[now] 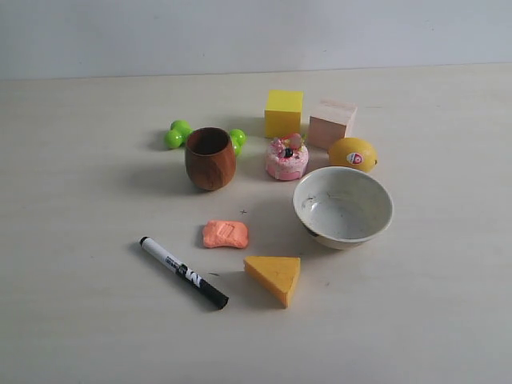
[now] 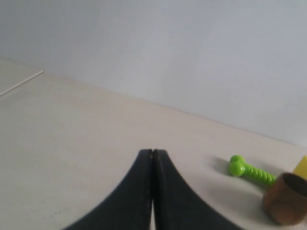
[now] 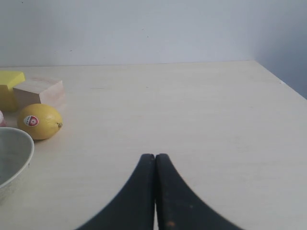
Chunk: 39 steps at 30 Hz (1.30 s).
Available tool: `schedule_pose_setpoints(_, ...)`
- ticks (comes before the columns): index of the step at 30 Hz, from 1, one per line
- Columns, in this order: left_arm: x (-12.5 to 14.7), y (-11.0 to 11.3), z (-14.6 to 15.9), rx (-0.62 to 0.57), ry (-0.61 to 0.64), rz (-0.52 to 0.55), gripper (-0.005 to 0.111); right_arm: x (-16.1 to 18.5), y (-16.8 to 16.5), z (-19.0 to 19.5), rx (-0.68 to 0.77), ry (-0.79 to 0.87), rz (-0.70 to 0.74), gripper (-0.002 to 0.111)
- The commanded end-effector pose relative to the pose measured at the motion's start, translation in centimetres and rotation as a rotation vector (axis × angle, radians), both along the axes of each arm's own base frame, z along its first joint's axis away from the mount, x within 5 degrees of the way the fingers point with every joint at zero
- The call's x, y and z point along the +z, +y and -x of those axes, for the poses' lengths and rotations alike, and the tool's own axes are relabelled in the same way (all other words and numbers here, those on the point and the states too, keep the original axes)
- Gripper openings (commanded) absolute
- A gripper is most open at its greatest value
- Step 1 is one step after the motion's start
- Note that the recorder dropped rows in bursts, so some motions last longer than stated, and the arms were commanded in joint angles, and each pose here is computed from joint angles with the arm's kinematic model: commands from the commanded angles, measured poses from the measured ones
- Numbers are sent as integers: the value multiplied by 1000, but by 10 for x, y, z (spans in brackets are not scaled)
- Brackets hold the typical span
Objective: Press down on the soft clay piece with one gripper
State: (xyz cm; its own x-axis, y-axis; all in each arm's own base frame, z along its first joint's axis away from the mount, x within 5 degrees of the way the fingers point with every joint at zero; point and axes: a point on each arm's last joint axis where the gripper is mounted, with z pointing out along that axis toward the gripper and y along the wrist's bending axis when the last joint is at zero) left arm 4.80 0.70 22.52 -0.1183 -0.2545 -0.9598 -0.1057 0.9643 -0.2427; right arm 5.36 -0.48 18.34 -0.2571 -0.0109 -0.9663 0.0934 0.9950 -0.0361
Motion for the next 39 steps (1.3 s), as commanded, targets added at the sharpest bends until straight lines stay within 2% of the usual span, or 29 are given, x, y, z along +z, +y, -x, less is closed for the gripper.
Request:
schedule_pose_setpoints(1, -18, -5, -3, -73, 34, -42, 0, -1, 0, 0, -4, -6, 6, 0)
schedule_pose_setpoints(9, -42, -6, -6, -97, 103, -97, 0, -1, 0, 0, -4, -6, 6, 0)
schedule_pose_setpoints(17, -41, -6, -6, -107, 102, -148, 0, -1, 0, 0, -4, -6, 6, 0)
schedule_pose_setpoints(39, -44, -5, -5, -105, 133, -169, 0, -1, 0, 0, -4, -6, 6, 0)
